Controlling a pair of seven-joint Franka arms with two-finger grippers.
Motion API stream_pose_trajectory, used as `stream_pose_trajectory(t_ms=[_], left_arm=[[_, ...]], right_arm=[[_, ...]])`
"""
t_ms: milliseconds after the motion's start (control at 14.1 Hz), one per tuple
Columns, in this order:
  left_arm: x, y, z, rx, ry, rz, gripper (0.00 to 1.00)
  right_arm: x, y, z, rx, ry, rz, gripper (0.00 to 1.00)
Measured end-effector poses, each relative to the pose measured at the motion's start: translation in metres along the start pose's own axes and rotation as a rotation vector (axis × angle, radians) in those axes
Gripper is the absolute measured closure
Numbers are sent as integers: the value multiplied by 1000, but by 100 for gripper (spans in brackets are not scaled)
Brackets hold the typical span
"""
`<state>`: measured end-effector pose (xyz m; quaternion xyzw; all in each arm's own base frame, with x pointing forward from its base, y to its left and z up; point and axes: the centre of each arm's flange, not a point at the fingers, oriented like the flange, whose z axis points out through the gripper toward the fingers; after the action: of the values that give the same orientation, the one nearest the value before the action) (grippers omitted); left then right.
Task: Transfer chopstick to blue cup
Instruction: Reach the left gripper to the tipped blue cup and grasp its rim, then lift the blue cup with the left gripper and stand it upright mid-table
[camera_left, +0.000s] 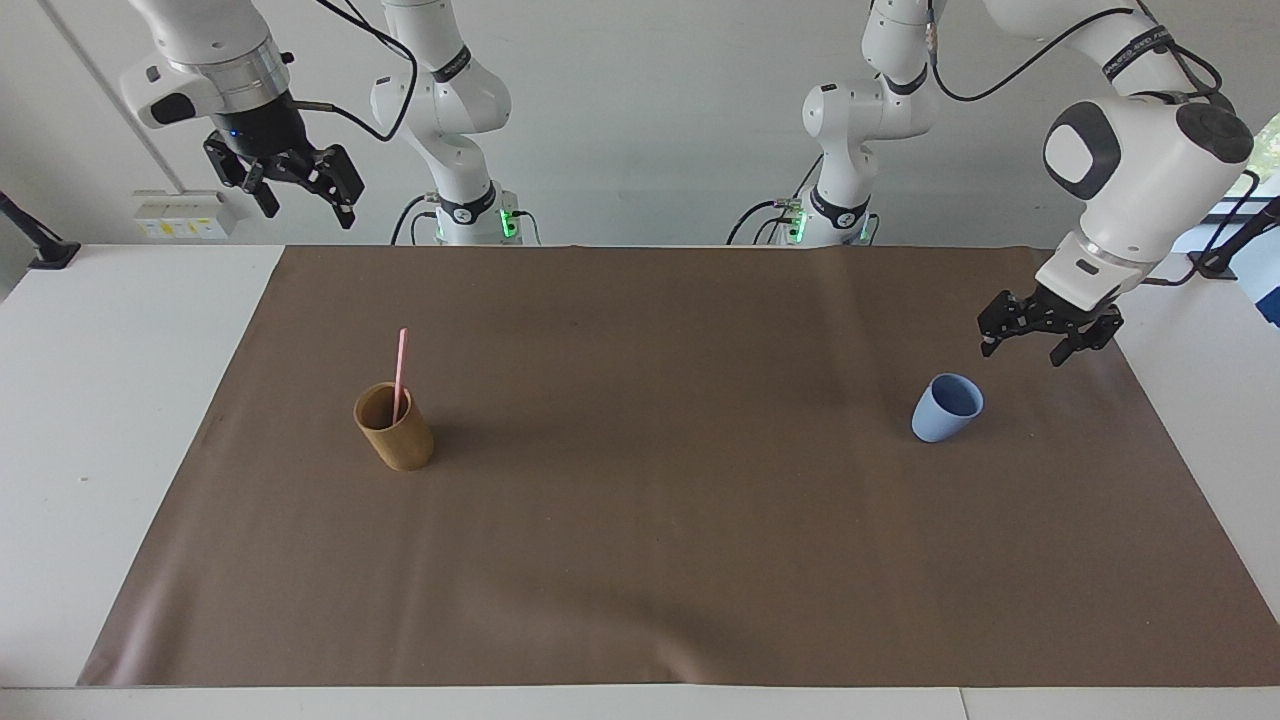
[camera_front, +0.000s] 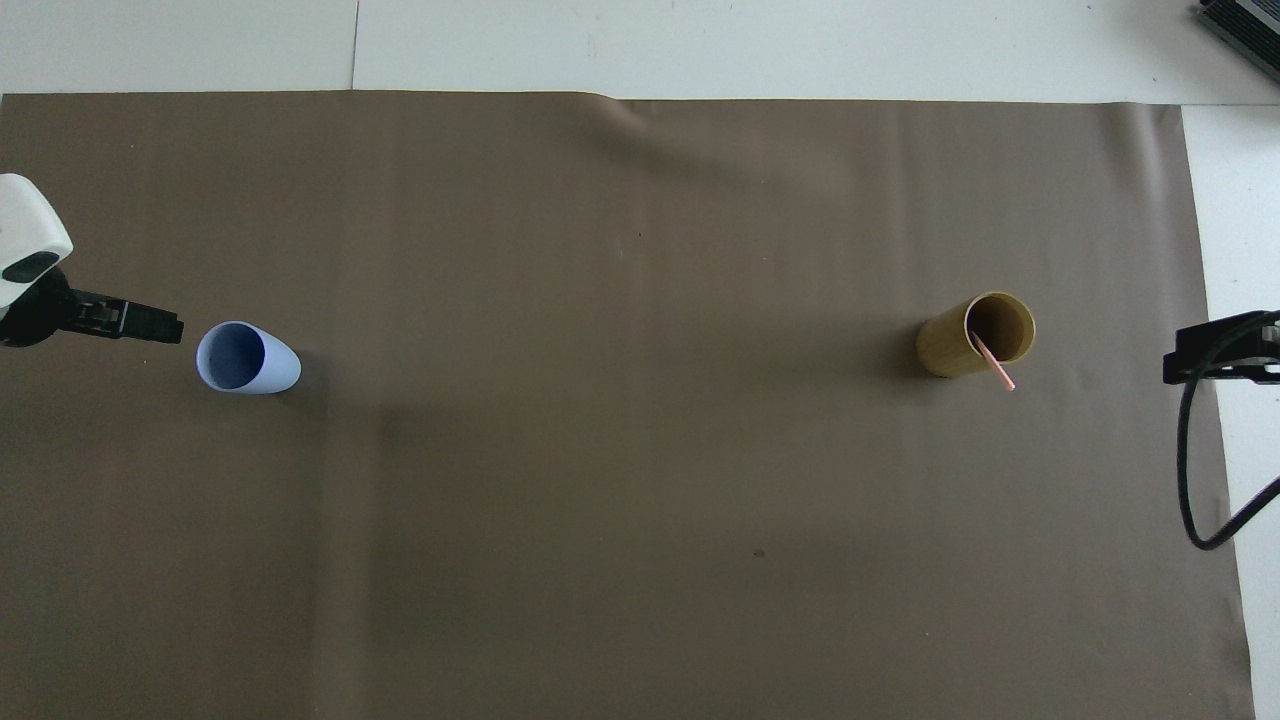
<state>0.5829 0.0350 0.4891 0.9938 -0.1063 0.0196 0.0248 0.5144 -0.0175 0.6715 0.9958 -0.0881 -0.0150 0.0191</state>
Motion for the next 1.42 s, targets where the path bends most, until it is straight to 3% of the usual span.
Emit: stream_pose_trajectory(t_ms=[425,638,993,1063,1418], left_arm=[[12,-16,84,-21,1,-29,0],[8,-16,106,-23,-14,-32,3],[-3,-14,132,-15,-4,-33,18],[-3,-14,134,-16,-4,-34,26],[-6,-12,138,-22,-21,-33,86]], right_arm=[[0,0,0,0,0,0,0],[0,0,1,0,-2,0,0],[-1,0,1,0,-3,0,0],[-1,0,1,0,-3,0,0],[-1,1,2,0,-4,0,0]])
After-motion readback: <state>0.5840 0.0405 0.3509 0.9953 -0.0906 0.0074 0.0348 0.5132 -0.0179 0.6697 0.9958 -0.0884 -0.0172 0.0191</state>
